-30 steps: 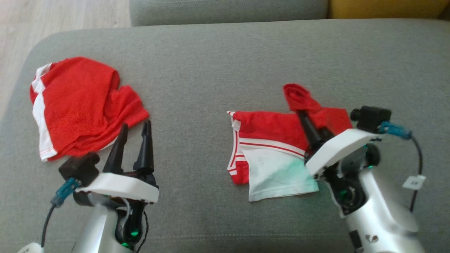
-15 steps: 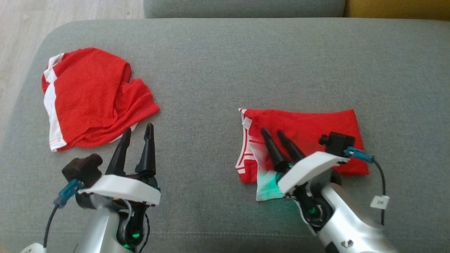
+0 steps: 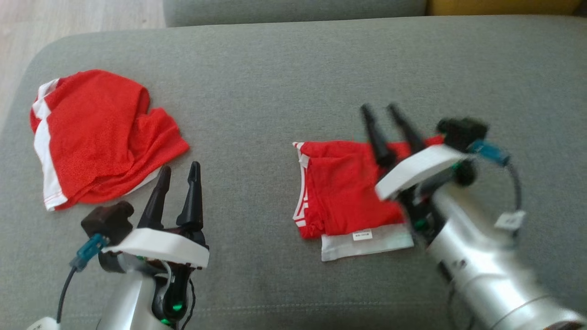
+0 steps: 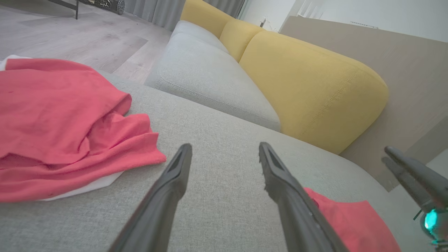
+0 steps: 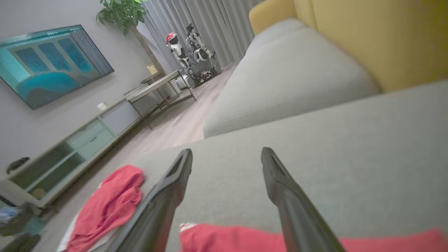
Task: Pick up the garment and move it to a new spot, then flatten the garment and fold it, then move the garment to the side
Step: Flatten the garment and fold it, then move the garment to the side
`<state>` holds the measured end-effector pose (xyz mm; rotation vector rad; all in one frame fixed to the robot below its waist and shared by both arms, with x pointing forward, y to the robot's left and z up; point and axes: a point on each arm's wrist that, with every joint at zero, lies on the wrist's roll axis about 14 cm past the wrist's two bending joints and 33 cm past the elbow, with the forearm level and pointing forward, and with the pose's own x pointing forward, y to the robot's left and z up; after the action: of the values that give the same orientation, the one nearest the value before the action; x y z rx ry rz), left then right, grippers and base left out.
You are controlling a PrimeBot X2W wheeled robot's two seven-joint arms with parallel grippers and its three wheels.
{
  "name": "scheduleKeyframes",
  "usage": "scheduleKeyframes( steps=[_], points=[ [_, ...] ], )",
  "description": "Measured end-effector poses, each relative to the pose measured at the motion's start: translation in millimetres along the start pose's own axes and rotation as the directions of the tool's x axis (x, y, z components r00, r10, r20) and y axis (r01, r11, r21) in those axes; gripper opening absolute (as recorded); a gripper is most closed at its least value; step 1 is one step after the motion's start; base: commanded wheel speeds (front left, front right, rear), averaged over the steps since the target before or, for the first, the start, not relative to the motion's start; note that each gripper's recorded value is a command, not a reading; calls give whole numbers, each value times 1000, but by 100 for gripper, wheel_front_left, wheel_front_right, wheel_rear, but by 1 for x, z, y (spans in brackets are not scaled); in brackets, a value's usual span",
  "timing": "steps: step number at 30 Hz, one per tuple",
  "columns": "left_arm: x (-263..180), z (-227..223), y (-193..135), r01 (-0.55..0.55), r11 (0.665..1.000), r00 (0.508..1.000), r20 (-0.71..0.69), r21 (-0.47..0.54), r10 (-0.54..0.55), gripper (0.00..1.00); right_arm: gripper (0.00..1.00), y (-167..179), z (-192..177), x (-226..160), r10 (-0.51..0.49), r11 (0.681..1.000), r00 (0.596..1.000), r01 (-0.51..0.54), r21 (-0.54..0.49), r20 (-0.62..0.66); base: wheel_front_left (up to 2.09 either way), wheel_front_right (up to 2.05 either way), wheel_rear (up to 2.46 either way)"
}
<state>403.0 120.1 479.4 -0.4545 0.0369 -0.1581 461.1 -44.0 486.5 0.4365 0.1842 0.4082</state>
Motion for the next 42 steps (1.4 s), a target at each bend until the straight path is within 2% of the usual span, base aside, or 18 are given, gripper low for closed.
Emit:
scheduleKeyframes(
  steps=[4,9,14,17,23,42],
  points=[
    [4,4,-7,22,1000,1000,13,-2,-22,100,100,-45,37,-8,-78,979,994,90,-184,74,0,0,0],
    [8,8,-14,41,999,999,27,-4,-41,100,100,-85,63,-33,-137,923,981,176,-343,137,0,0,0],
    [11,10,-19,55,999,998,37,-2,-55,100,100,-116,71,-68,-215,877,957,276,-394,193,0,0,0],
    [11,12,-24,68,997,997,39,43,-70,100,100,-125,61,-89,-256,856,946,317,-409,196,0,0,0],
    [5,8,-19,56,994,998,29,96,-59,100,100,-116,42,-105,-274,851,941,333,-405,196,0,0,0],
    [-4,8,-13,35,993,999,30,117,-39,100,100,-105,30,-106,-265,853,947,318,-414,181,0,0,0]
  ],
)
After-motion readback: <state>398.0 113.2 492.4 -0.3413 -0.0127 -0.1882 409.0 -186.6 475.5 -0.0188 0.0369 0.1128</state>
